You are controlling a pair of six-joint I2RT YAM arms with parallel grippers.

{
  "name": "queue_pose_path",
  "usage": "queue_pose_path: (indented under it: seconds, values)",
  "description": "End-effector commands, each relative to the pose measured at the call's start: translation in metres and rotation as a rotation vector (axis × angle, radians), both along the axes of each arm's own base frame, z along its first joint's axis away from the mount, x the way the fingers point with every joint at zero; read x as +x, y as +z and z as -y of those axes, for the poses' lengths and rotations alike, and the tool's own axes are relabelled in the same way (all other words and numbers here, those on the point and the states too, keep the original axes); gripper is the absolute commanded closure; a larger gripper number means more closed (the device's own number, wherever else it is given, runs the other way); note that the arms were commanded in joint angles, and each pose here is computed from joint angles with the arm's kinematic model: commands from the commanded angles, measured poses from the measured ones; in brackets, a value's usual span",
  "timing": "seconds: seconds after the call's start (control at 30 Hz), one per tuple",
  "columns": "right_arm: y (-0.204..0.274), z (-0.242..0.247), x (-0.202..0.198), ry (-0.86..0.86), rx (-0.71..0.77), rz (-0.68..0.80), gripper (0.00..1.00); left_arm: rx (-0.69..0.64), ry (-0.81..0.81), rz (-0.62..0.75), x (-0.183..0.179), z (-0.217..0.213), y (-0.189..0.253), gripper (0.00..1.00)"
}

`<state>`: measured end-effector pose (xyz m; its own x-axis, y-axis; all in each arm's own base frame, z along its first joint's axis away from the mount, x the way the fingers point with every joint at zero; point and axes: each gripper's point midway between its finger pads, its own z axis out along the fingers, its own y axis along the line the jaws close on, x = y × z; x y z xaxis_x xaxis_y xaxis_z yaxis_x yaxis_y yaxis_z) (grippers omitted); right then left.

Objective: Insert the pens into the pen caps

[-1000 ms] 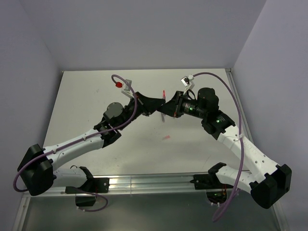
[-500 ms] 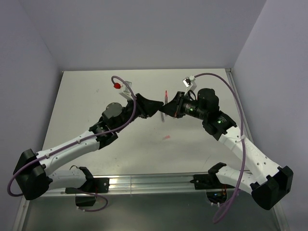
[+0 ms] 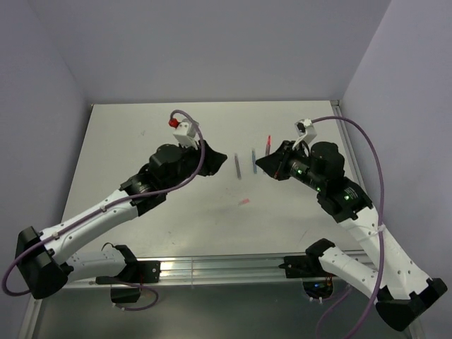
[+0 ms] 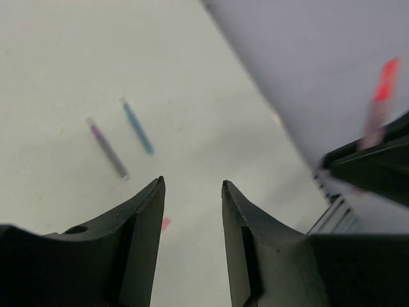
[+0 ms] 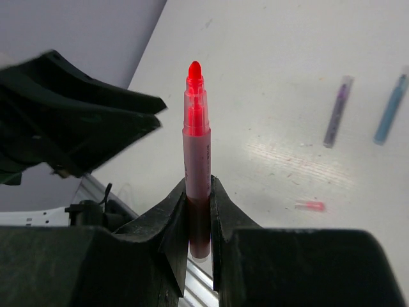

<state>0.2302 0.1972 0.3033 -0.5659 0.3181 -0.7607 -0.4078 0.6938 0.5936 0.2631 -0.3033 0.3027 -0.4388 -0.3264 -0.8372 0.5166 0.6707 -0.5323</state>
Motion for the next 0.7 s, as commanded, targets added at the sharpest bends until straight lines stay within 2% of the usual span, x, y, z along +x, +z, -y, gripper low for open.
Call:
queue_pose_path:
  seconds: [0.0,0.13,0.33,0.47,0.53,0.63,0.67]
  values:
    - [-0.004,0.030,-0.001,-0.107,-0.060,0.013,1.00,0.246,-0.073,-0.053,-0.009,0.006,-0.058,0.55]
    - [-0.009,0.043,-0.005,-0.141,-0.083,0.001,1.00,0.409,-0.112,-0.090,-0.013,0.025,-0.111,0.53]
    - [0.006,0.049,-0.009,-0.140,-0.072,0.029,1.00,0.571,-0.224,-0.088,-0.028,0.058,-0.166,0.50]
    - [0.011,0.044,-0.011,-0.114,-0.058,0.035,1.00,0.691,-0.252,-0.085,-0.031,0.074,-0.195,0.52]
    - [0.010,0.043,-0.011,-0.107,-0.057,0.031,1.00,0.721,-0.250,-0.122,-0.031,0.080,-0.207,0.55]
    - [0.011,0.041,-0.012,-0.099,-0.050,0.036,1.00,0.667,-0.138,-0.212,-0.025,0.086,-0.212,0.58]
    - [0.009,0.041,-0.012,-0.097,-0.049,0.032,1.00,0.607,-0.056,-0.298,-0.025,0.086,-0.213,0.58]
